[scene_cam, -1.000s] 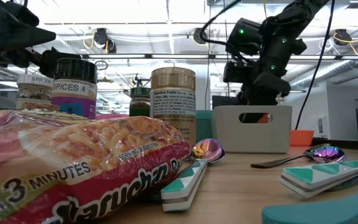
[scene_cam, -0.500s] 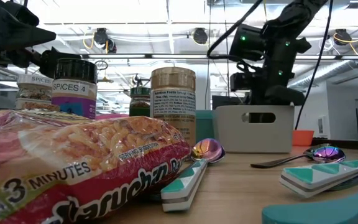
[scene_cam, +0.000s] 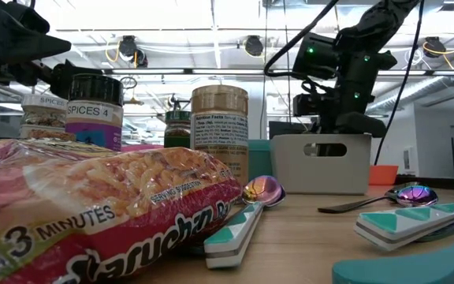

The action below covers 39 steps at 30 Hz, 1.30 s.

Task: Pick & Place Food Item
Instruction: Put the orange spice bottle into the gray bin

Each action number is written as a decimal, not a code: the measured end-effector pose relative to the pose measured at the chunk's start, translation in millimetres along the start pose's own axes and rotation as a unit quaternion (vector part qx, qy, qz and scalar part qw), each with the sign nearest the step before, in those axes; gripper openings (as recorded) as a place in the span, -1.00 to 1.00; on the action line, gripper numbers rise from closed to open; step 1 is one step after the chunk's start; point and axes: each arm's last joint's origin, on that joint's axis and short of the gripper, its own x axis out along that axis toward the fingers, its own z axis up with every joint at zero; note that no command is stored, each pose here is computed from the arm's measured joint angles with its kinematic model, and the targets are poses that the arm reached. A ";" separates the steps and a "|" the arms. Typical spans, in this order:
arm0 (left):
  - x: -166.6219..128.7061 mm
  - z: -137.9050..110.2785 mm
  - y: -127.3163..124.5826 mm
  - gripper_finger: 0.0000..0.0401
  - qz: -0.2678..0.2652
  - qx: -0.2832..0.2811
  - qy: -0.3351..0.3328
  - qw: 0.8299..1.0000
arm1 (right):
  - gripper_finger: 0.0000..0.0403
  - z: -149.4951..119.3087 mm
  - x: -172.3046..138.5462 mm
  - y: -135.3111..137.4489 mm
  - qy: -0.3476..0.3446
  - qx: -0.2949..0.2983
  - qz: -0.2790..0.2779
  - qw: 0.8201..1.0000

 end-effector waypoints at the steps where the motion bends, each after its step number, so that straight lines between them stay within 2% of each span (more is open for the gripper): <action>1: 0.0 0.0 0.0 0.98 0.000 0.000 0.000 1.000 | -0.45 0.4 0.1 0.0 -0.002 0.000 0.000 1.000; 6: 0.0 0.0 0.0 0.98 0.000 0.000 0.000 1.000 | -0.45 8.3 -6.5 2.8 -0.019 0.002 -0.001 1.000; 16: 0.0 0.0 0.0 0.98 0.000 0.000 0.000 1.000 | -0.45 23.8 -46.3 3.9 -0.137 0.032 -0.005 0.990; 19: 0.0 0.0 0.0 0.98 0.000 0.000 0.000 1.000 | -0.45 18.4 -54.6 4.7 -0.163 0.050 -0.003 0.985; 23: 0.0 0.0 0.0 0.98 0.000 0.000 0.000 1.000 | -0.45 2.4 -57.9 12.5 -0.241 0.064 0.003 0.968; 27: 0.0 0.0 0.0 0.98 0.000 0.000 0.000 1.000 | -0.45 -23.5 -53.2 25.1 -0.342 0.071 -0.008 0.937; 31: 0.0 0.0 0.0 0.98 0.000 0.000 0.000 1.000 | -0.45 -56.1 -44.6 38.9 -0.460 0.068 -0.030 0.885; 35: 0.0 0.0 0.0 0.98 0.000 0.000 0.000 1.000 | -0.45 -90.5 -37.9 46.2 -0.537 0.067 -0.045 0.840; 39: 0.0 0.0 0.0 0.98 0.000 0.000 0.000 1.000 | -0.45 -92.9 -50.4 50.0 -0.601 0.070 -0.057 0.794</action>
